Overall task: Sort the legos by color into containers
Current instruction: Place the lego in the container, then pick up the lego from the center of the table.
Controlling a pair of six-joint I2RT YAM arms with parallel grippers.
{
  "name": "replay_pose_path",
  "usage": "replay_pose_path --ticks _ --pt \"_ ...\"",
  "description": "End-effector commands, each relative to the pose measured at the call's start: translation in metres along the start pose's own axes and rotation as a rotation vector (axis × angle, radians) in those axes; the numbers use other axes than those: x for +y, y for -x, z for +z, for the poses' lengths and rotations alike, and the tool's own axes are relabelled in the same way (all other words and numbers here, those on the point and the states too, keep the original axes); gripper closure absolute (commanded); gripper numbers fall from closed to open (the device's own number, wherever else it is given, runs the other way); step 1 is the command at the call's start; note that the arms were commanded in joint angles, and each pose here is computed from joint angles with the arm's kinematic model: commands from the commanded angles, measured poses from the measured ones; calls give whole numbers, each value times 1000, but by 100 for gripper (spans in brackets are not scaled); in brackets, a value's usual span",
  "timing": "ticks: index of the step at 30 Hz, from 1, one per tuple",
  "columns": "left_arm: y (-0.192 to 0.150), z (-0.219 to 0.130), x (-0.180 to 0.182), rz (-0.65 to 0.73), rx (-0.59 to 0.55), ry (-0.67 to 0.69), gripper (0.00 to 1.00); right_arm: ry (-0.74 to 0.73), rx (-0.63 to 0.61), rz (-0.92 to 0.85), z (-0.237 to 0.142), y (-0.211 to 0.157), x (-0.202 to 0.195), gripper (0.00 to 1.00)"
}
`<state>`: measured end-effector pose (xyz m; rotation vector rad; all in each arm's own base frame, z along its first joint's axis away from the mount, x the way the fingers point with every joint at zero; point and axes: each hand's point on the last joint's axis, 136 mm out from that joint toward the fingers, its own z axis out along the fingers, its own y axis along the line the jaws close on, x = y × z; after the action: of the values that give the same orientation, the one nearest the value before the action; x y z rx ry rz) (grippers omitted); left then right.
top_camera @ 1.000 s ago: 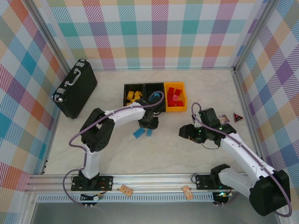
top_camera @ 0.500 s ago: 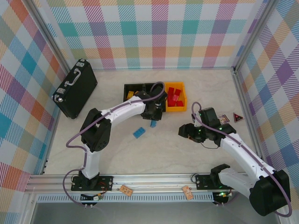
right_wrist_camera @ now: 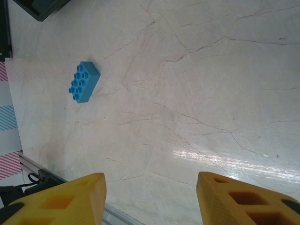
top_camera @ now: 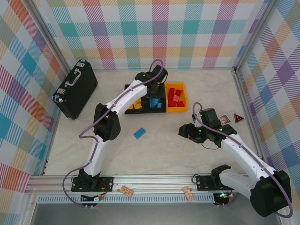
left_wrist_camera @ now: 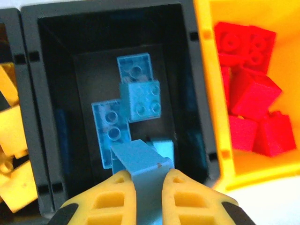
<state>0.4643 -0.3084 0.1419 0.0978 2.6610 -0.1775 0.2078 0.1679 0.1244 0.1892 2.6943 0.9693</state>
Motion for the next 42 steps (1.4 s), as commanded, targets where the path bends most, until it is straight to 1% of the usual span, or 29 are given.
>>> replay_pose_path --ticks 1,6,9,11,12,15,16,21,24,29,37,40,42 --pt "3 6 21 -7 22 80 90 22 6 1 2 -2 3 46" --pt "7 24 25 -47 35 73 89 18 7 4 4 -1 2 46" --pt "7 29 25 -53 38 76 84 19 10 4 6 0 2 46" --pt "7 29 24 -56 39 73 76 19 11 5 7 0 2 46" --pt "8 28 25 -61 35 74 69 19 11 6 7 1 3 46" --pt "11 21 24 -62 21 71 58 23 9 3 7 3 4 46" --pt "12 19 24 -62 16 69 56 22 9 3 7 3 4 46" --pt "18 -7 15 -55 -10 26 54 31 7 0 6 4 7 46" --pt "12 -27 7 -38 -18 -4 53 43 7 -13 4 4 11 46" --pt "-13 -50 4 -17 -13 -69 50 74 15 -63 0 4 22 45" --pt "-69 -75 16 12 25 -190 50 169 16 -173 -7 2 47 41" --pt "-90 -82 25 41 44 -206 49 211 25 -229 -8 -3 59 40" --pt "-103 -85 32 63 56 -203 46 227 34 -265 -7 -7 66 39"
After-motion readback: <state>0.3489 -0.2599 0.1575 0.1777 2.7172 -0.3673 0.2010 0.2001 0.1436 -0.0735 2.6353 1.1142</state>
